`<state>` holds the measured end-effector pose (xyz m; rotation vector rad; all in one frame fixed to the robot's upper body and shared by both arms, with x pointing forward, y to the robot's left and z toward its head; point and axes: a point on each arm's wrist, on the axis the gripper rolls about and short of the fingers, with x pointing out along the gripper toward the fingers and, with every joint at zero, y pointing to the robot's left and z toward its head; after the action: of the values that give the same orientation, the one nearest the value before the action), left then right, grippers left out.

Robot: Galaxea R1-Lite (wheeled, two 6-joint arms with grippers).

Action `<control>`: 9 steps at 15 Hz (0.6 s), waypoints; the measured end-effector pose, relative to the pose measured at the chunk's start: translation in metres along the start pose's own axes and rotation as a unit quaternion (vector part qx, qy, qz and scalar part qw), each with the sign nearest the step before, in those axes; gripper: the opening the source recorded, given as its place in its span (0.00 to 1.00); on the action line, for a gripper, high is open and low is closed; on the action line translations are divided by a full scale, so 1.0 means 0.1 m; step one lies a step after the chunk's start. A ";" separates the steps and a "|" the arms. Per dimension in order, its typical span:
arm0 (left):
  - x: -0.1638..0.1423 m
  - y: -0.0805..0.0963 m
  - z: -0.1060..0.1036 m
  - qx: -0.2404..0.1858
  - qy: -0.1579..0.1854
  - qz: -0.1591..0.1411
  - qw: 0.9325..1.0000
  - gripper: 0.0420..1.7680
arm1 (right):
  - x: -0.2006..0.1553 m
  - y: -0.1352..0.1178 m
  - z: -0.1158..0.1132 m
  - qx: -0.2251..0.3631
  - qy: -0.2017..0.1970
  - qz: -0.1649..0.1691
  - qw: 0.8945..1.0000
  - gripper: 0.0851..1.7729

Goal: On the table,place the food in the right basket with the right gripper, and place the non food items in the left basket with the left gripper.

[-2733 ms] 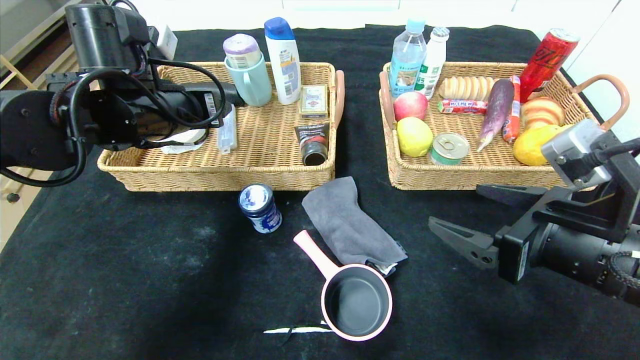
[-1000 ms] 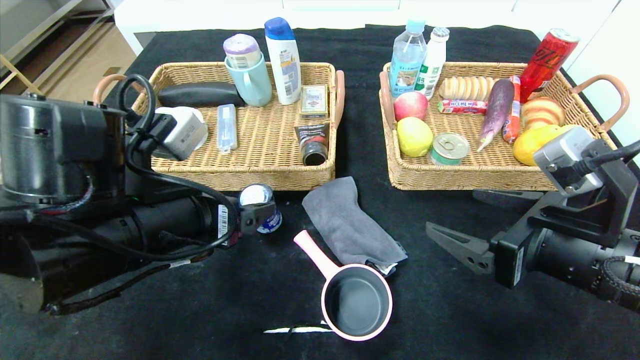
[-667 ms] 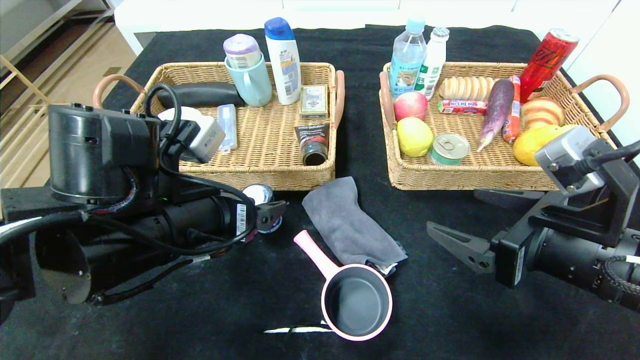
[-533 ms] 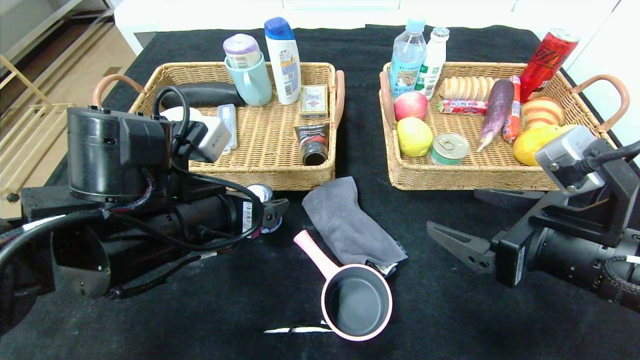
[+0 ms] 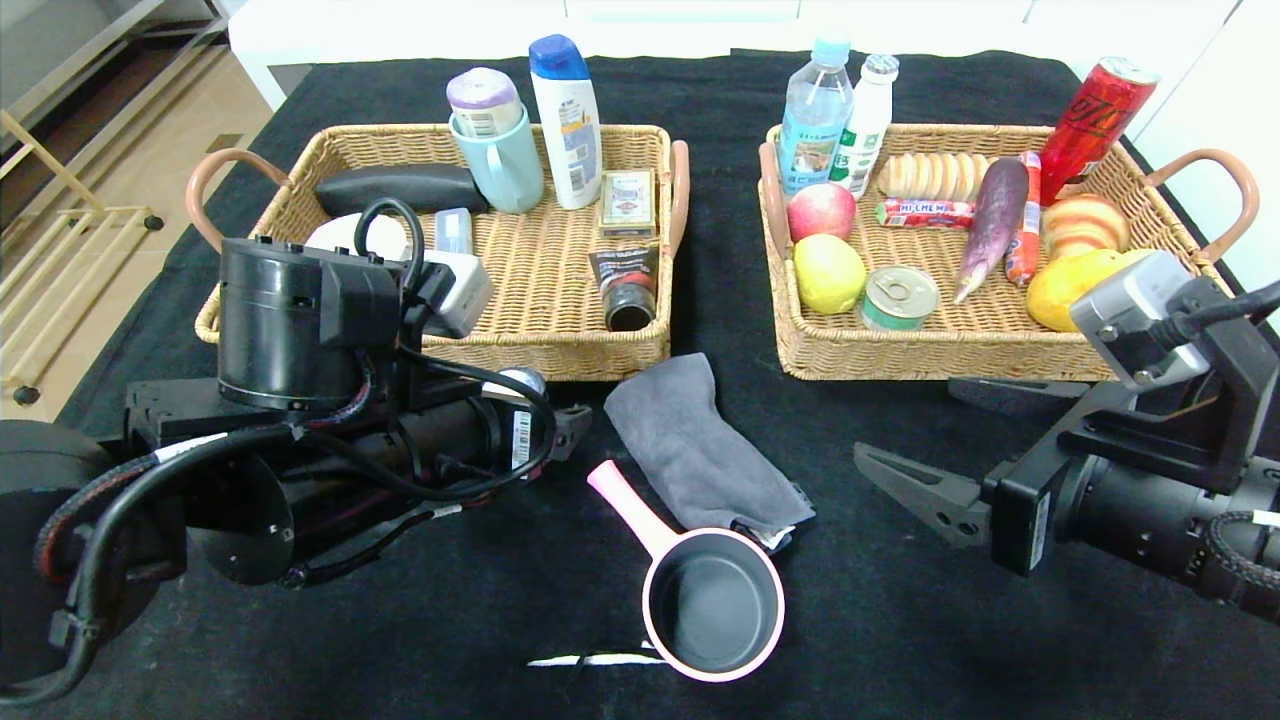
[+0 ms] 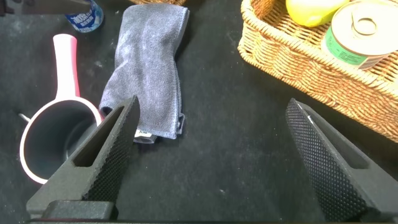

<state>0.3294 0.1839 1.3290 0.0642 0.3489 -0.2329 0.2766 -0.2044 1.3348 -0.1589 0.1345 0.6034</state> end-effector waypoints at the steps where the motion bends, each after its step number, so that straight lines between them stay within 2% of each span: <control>1: 0.01 0.00 0.00 0.000 0.001 0.002 1.000 0.97 | 0.00 0.00 0.00 0.000 0.000 0.000 1.000 0.96; 2: 0.02 0.00 0.00 0.000 0.001 0.002 1.000 0.97 | 0.00 0.00 0.00 0.000 0.000 0.000 1.000 0.96; 4: 0.03 -0.01 0.00 0.001 0.001 0.002 1.000 0.75 | 0.00 0.00 0.00 0.000 0.000 -0.001 1.000 0.96; 7: 0.04 -0.01 0.00 0.001 0.001 0.001 1.000 0.53 | 0.00 0.00 0.00 0.000 0.000 -0.001 1.000 0.96; 9: 0.04 -0.01 -0.01 0.002 0.003 0.001 1.000 0.48 | 0.00 0.00 0.00 0.000 0.001 -0.001 1.000 0.96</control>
<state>0.3323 0.1818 1.3271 0.0693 0.3540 -0.2309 0.2770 -0.2046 1.3345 -0.1591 0.1358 0.6016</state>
